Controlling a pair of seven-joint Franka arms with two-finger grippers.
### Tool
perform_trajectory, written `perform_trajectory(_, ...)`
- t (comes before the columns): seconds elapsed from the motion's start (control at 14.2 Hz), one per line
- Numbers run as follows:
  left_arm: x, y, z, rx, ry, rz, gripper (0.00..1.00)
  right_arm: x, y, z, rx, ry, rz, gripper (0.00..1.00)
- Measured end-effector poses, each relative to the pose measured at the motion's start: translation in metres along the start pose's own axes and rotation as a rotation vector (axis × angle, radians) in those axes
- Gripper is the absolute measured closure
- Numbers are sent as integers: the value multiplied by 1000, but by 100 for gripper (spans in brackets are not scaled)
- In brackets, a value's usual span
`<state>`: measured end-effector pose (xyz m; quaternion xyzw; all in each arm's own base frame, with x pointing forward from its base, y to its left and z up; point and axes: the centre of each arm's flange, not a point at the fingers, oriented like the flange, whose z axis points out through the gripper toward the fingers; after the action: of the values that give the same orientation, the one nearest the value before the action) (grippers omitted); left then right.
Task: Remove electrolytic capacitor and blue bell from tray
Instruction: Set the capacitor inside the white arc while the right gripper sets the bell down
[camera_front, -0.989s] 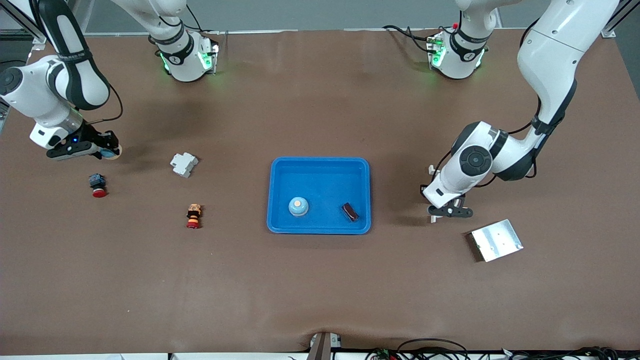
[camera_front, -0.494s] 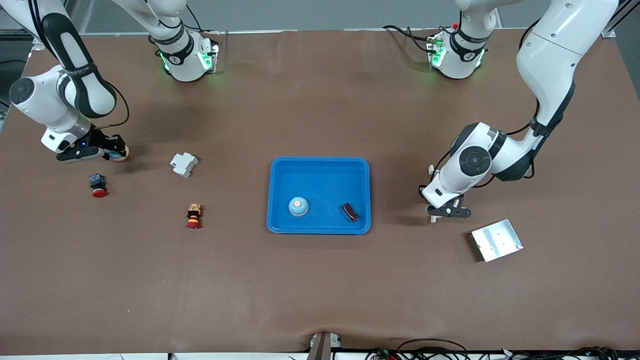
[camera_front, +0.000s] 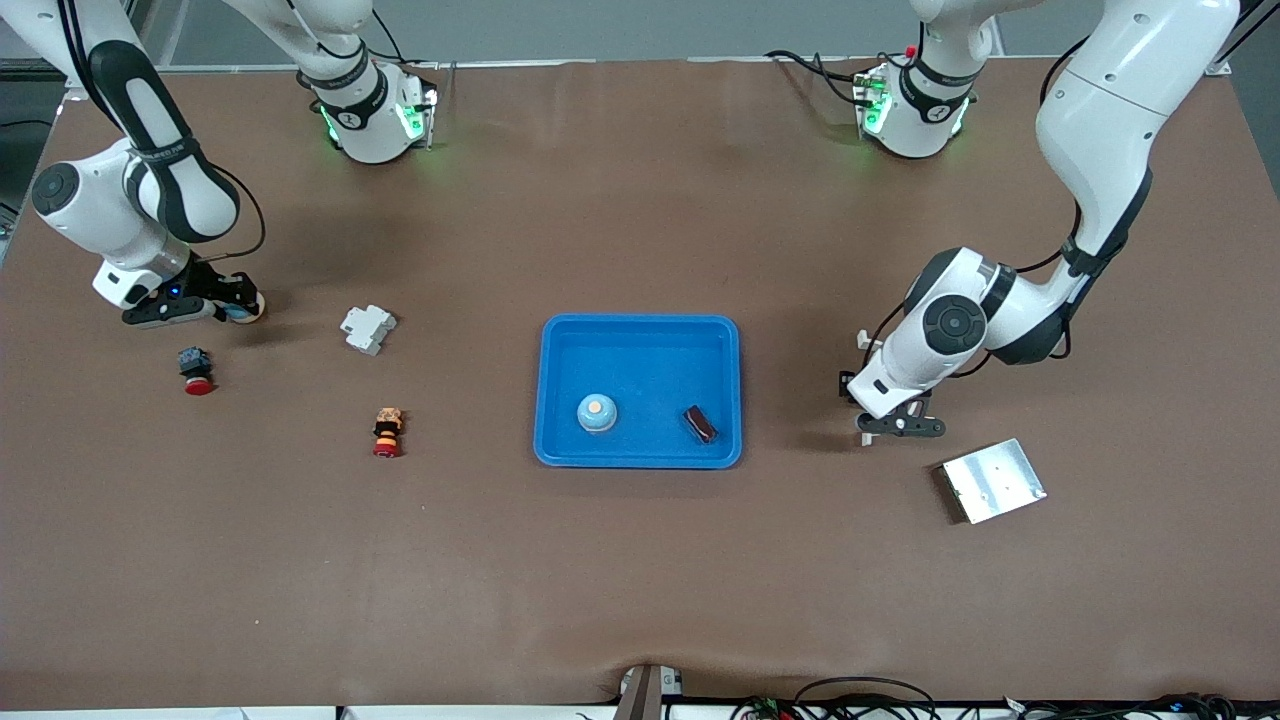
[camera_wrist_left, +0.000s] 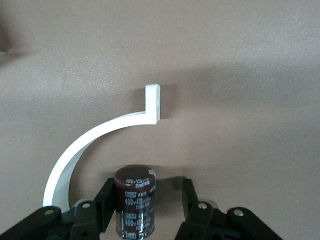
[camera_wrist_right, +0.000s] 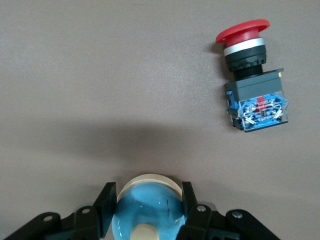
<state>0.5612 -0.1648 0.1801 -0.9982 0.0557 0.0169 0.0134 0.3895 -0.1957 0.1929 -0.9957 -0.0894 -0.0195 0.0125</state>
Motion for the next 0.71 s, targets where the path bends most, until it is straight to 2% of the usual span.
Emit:
perform_trajectory(0.07, 0, 0, 0, 0, 1, 0, 34, 0, 0, 2, -1, 0, 0, 42)
perform_trajectory(0.28, 0, 0, 0, -1, 2, 0, 7, -1, -1, 6, 0, -5, 0, 42)
perform_trajectory(0.35, 0, 0, 0, -1, 2, 0, 1, -1, -1, 7, 1, -6, 0, 42)
perform_trajectory(0.64, 5, 0, -6, -4, 18, -3, 0, 0, -1, 8, -5, -1, 0, 42)
perform_trajectory(0.71, 9, 2, -12, -7, 30, -8, 0, 1, -2, 8, -5, -1, -2, 37)
